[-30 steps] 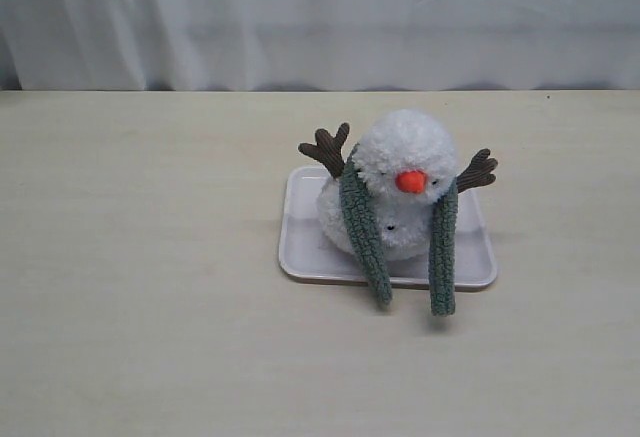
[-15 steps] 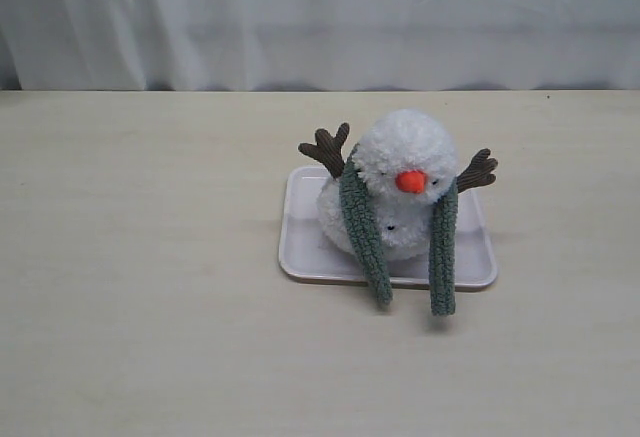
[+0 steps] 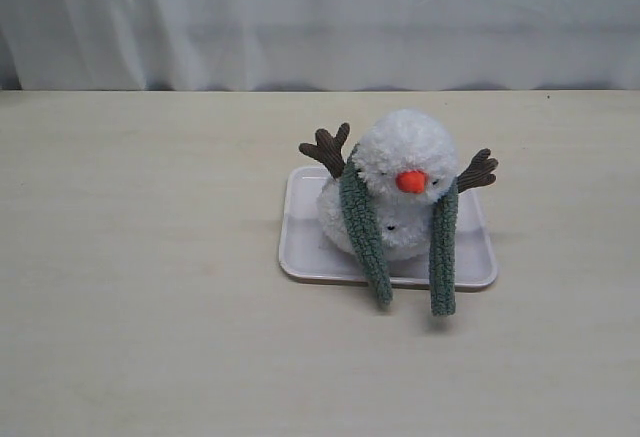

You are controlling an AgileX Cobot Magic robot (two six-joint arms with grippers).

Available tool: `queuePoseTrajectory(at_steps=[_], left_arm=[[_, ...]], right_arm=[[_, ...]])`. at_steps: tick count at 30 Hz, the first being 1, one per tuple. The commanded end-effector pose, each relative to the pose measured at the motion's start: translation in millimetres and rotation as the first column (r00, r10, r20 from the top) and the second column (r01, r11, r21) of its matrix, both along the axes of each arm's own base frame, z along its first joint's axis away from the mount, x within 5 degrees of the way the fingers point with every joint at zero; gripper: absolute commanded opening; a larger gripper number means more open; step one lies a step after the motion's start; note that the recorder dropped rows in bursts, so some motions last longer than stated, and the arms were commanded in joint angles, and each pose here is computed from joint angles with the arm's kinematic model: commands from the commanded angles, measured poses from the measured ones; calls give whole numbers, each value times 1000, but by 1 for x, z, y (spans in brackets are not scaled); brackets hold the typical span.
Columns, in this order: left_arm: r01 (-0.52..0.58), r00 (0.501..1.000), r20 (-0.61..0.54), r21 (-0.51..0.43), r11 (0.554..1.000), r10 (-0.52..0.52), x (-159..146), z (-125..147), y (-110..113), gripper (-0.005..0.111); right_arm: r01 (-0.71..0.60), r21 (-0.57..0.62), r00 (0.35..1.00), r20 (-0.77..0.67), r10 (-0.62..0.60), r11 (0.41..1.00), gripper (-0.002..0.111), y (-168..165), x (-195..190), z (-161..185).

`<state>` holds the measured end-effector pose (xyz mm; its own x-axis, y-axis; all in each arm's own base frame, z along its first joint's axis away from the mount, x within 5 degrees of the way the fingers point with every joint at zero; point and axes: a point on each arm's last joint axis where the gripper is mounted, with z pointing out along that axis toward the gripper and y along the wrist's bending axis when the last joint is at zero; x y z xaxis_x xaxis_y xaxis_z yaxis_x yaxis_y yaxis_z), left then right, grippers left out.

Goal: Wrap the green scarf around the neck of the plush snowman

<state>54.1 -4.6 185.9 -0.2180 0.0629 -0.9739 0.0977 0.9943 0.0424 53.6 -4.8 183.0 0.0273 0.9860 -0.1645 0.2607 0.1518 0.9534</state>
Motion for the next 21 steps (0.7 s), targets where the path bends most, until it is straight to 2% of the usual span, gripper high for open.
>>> queuePoseTrajectory(at_steps=[1,16,21], left_arm=[[6,1000,7,-6,1000,-6,0,0,0,0],[6,1000,7,-6,1000,-6,0,0,0,0],[6,1000,7,-6,1000,-6,0,0,0,0]], right_arm=[[-1,-4,1000,-2,1,1000,4,0,0,-1],[-14,-26,1000,-1,14,1000,4,1,0,-1],[-51,-166,999,-14,50,985,4,1,0,-1]])
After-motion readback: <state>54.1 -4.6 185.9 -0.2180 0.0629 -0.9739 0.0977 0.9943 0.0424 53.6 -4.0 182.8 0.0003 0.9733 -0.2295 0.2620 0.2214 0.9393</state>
